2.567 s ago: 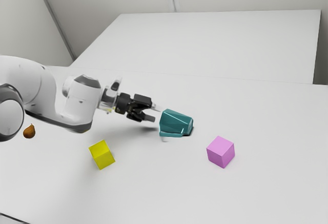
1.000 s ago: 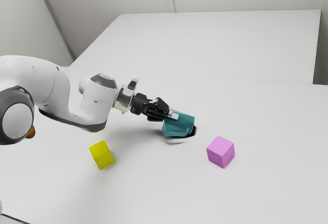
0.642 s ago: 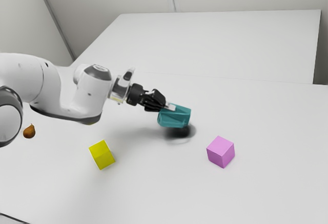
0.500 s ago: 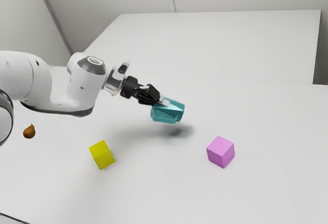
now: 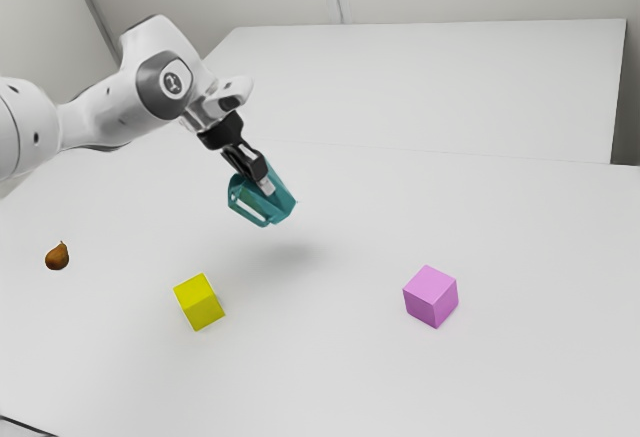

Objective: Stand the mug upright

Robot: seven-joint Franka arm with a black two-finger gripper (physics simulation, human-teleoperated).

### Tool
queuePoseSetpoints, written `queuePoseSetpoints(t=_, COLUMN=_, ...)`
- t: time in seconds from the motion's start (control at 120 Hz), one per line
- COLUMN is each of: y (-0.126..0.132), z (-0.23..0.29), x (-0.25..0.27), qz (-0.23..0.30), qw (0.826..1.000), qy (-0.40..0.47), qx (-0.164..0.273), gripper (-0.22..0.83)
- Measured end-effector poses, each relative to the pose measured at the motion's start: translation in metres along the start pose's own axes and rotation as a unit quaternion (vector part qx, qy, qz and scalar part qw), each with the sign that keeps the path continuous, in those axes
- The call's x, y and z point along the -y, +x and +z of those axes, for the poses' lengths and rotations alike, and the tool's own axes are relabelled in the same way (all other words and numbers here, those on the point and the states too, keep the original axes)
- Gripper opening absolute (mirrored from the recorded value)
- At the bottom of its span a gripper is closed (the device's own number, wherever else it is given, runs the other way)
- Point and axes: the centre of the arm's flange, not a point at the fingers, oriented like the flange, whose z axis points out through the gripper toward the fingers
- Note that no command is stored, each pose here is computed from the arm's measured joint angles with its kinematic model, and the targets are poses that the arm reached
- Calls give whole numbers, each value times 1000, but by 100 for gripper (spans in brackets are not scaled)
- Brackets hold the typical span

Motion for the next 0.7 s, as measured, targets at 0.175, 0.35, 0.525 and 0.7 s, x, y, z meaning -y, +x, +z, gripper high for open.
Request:
queuePoseSetpoints(t=0.175, y=-2, z=-15, x=-17, qz=5, qw=997, qy=64, qx=34, gripper=-17)
queuePoseSetpoints(t=0.35, y=-7, z=-14, x=-33, qz=-1, qw=992, qy=114, qx=62, gripper=-17)
queuePoseSetpoints(t=0.525, y=-15, z=-3, x=-46, qz=-18, qw=985, qy=148, qx=82, gripper=-17)
queuePoseSetpoints(t=0.7, y=-32, z=12, x=-44, qz=-53, qw=981, qy=166, qx=86, gripper=-17)
